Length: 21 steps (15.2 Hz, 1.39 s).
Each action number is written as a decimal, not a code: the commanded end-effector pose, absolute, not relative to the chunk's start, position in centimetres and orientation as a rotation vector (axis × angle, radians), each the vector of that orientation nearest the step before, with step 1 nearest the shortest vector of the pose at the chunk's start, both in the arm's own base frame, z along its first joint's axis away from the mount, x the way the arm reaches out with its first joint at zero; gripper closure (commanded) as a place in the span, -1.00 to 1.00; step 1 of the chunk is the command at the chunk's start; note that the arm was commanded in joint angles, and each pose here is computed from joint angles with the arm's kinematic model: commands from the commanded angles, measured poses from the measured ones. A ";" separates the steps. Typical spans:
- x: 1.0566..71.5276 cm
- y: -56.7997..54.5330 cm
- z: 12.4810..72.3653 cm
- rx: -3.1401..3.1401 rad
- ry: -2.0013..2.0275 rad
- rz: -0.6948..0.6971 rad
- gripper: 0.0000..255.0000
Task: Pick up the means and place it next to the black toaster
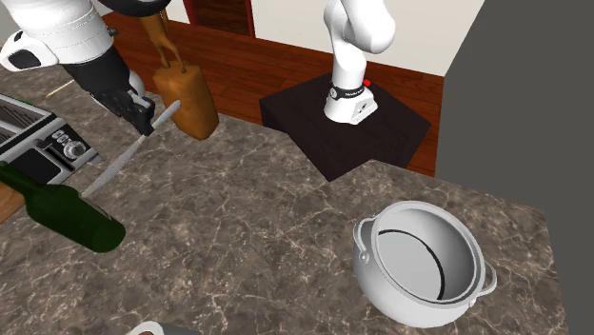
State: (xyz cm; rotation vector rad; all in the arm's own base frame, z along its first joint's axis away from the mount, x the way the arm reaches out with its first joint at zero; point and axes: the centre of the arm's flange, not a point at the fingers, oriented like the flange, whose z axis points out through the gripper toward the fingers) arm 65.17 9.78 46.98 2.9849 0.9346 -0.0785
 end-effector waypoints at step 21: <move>74.8 -11.2 44.1 2.984 0.936 -0.079 1.00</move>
